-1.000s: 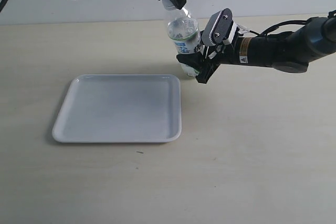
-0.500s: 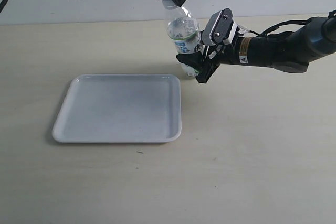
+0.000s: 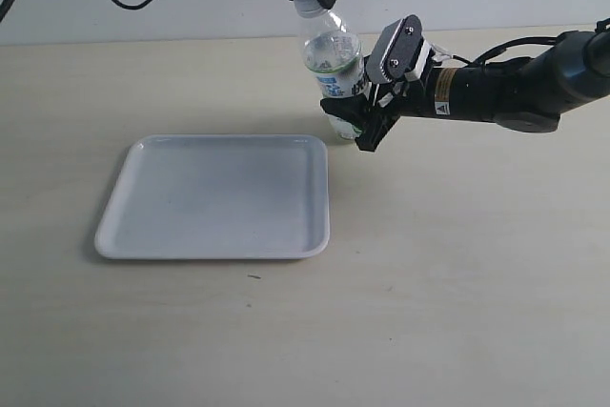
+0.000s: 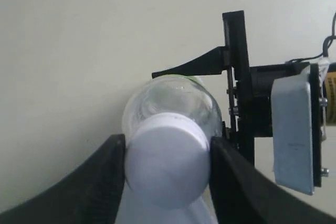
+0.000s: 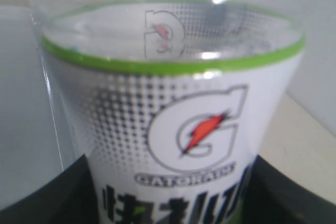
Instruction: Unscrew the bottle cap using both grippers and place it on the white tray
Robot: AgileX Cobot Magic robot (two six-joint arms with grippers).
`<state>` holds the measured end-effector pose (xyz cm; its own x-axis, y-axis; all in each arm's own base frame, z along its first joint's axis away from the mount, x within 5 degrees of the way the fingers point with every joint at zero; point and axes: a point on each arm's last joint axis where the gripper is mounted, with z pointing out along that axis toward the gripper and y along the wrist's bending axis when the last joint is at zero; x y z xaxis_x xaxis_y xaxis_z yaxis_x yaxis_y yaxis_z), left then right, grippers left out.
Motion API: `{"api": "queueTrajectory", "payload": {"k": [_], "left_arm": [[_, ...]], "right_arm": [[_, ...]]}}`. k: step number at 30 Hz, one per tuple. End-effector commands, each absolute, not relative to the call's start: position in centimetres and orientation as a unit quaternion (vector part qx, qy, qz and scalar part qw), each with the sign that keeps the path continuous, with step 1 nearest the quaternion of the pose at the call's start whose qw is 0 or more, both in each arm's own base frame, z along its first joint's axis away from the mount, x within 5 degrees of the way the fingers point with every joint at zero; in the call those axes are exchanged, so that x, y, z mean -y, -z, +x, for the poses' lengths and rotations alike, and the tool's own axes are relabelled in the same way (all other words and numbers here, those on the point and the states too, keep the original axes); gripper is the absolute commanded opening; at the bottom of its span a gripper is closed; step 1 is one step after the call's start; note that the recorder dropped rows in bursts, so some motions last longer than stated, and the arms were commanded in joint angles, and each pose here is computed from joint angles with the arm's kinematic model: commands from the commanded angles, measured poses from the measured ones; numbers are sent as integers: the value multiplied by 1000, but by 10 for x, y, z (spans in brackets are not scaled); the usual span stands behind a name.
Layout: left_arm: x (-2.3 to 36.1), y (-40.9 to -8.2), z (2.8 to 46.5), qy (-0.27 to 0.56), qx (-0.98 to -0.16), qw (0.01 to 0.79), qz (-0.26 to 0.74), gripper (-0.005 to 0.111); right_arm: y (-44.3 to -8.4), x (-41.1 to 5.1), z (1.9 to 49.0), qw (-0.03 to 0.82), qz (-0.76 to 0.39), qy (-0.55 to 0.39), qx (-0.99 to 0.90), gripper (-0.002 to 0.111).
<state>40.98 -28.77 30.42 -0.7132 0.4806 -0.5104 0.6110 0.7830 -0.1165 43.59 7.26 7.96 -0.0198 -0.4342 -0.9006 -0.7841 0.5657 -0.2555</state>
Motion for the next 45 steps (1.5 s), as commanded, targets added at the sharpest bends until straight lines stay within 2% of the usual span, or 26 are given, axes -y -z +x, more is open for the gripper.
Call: {"api": "queueTrajectory", "payload": {"k": [1,10,20,30,32,35,38,41,43,45], "left_arm": [[288,-307,410,157,-935,230,218,0],[288,-307,410,178,-952,214,125,0],[288,-307,411,210,-960,181,-39,0],[289,-307,410,219,-959,175,-38,1],[289,-307,409,218,-959,177,-30,7],[289,-307,409,217,-959,177,-27,25],[289,-307,409,216,-960,179,-19,49],[289,-307,409,206,-959,190,31,73],[289,-307,409,198,-957,198,70,81],[289,-307,409,190,-954,206,109,81]], "right_arm": [[-71,-71,433,520,-461,-144,-704,0],[-70,-71,433,519,-463,-140,-705,0],[-67,-68,434,506,-463,-125,-718,0],[-68,-69,433,511,-464,-132,-711,0],[-68,-69,433,511,-464,-132,-711,0],[-68,-69,433,511,-464,-132,-711,0],[-69,-69,433,512,-464,-134,-711,0],[-69,-70,433,512,-464,-134,-710,0],[-69,-70,433,512,-464,-134,-710,0],[-69,-70,433,514,-464,-136,-708,0]]}}
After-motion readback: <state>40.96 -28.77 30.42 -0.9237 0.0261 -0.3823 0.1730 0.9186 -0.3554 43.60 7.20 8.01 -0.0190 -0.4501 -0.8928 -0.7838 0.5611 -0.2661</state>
